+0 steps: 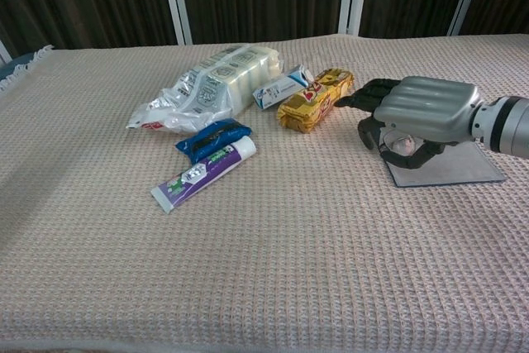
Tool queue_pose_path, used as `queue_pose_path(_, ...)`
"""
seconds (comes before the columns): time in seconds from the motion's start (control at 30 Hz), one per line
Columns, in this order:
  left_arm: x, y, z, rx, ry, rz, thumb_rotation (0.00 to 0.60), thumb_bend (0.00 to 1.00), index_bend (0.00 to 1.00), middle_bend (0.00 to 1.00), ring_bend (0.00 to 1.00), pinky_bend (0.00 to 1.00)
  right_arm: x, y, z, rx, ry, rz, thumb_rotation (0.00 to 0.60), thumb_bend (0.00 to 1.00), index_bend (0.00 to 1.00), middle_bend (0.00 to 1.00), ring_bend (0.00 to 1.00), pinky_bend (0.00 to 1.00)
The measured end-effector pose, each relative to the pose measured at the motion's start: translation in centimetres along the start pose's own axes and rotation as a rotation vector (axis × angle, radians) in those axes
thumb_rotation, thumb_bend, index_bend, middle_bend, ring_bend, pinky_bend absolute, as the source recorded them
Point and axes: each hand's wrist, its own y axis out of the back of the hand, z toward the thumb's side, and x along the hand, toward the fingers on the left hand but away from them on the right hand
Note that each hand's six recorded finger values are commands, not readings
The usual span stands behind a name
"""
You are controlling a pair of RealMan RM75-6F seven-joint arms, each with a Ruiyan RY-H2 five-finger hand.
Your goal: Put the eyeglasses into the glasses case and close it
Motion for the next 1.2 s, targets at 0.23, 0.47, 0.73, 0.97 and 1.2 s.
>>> queue_pose_path(0.23, -0.1, 0.0, 0.0, -0.001, 0.000, 0.002, 0.600, 0.45, 0.00, 0.00, 0.00, 0.07, -0.1, -0.7, 0.1, 0.016, -0.002, 0.029, 0.600, 0.69, 0.55, 0.00, 0.00, 0.00)
queue_pose_path(0.47, -0.1, 0.1, 0.0, -0.002, -0.002, 0.005, 0.600, 0.45, 0.00, 0.00, 0.00, 0.07, 0.0, -1.1, -0.4, 0.033, -0.019, 0.039, 0.600, 0.69, 0.55, 0.00, 0.00, 0.00)
queue_pose_path(0.73, -0.1, 0.0, 0.0, 0.000, -0.003, 0.004, 0.600, 0.45, 0.00, 0.00, 0.00, 0.07, 0.4, -1.6, -1.9, 0.029, -0.062, 0.049, 0.600, 0.69, 0.56, 0.00, 0.00, 0.00)
queue_pose_path(0.97, -0.1, 0.0, 0.1, 0.003, -0.002, 0.003, 0.600, 0.45, 0.00, 0.00, 0.00, 0.07, 0.8, -2.1, -3.2, 0.028, -0.095, 0.064, 0.600, 0.69, 0.56, 0.00, 0.00, 0.00)
queue_pose_path(1.2, 0.0, -0.2, 0.2, 0.009, -0.001, -0.003, 0.600, 0.45, 0.00, 0.00, 0.00, 0.07, 0.3, -2.6, -4.5, 0.017, -0.142, 0.083, 0.600, 0.69, 0.55, 0.00, 0.00, 0.00)
